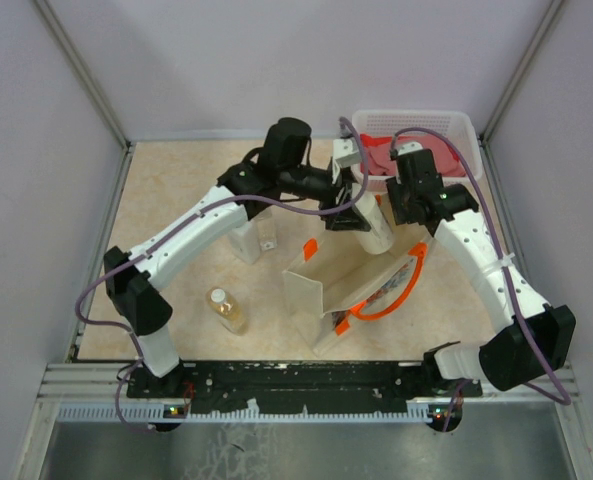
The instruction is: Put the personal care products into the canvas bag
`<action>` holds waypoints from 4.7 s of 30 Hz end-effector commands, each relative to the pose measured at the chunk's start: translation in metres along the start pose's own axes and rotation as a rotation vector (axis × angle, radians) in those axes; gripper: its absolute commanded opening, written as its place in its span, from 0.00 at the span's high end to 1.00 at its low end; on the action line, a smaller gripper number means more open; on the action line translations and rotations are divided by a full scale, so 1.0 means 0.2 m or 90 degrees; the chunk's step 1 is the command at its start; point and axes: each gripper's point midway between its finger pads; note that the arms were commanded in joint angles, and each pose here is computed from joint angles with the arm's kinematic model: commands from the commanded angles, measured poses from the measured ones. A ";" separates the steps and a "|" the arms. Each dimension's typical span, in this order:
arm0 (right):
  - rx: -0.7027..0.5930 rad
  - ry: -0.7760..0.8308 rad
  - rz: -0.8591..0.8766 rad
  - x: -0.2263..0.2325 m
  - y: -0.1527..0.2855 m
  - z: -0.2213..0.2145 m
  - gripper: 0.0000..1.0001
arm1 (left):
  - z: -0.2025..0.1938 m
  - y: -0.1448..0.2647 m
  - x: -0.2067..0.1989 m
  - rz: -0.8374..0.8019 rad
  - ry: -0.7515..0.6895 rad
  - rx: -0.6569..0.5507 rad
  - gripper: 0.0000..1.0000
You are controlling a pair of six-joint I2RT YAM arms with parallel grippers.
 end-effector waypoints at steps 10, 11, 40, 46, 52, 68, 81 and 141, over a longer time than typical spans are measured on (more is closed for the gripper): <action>-0.052 -0.025 -0.109 -0.22 0.21 0.15 0.36 | -0.01 -0.22 0.01 0.040 -0.116 0.014 1.00; -0.055 -0.026 -0.115 -0.23 0.22 0.15 0.35 | -0.04 -0.24 0.03 0.053 -0.122 0.025 1.00; 0.025 -0.045 -0.203 -0.37 0.20 -0.09 0.35 | -0.72 -0.57 0.05 0.073 -0.155 0.192 1.00; 0.038 -0.050 -0.203 -0.37 0.18 -0.14 0.34 | -0.83 -0.56 -0.02 0.046 -0.137 0.221 1.00; 0.039 -0.053 -0.200 -0.37 0.18 -0.13 0.34 | -0.96 -0.57 -0.02 0.032 -0.131 0.258 0.98; 0.041 -0.053 -0.188 -0.35 0.15 -0.12 0.34 | -1.08 -0.58 -0.01 0.023 -0.129 0.299 0.28; 0.044 -0.058 -0.166 -0.32 0.10 -0.11 0.34 | -0.35 -0.36 -0.08 0.080 -0.201 0.144 0.00; 0.032 -0.082 -0.203 -0.38 0.18 -0.04 0.30 | -1.04 1.01 0.71 0.747 0.485 0.343 0.00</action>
Point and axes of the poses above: each gripper's point midway between its finger pads, its own y axis back along the fingers, its own x axis along the line the jaws close on, z = x × y, and after that the axes turned 7 degrees about -y, right-handed
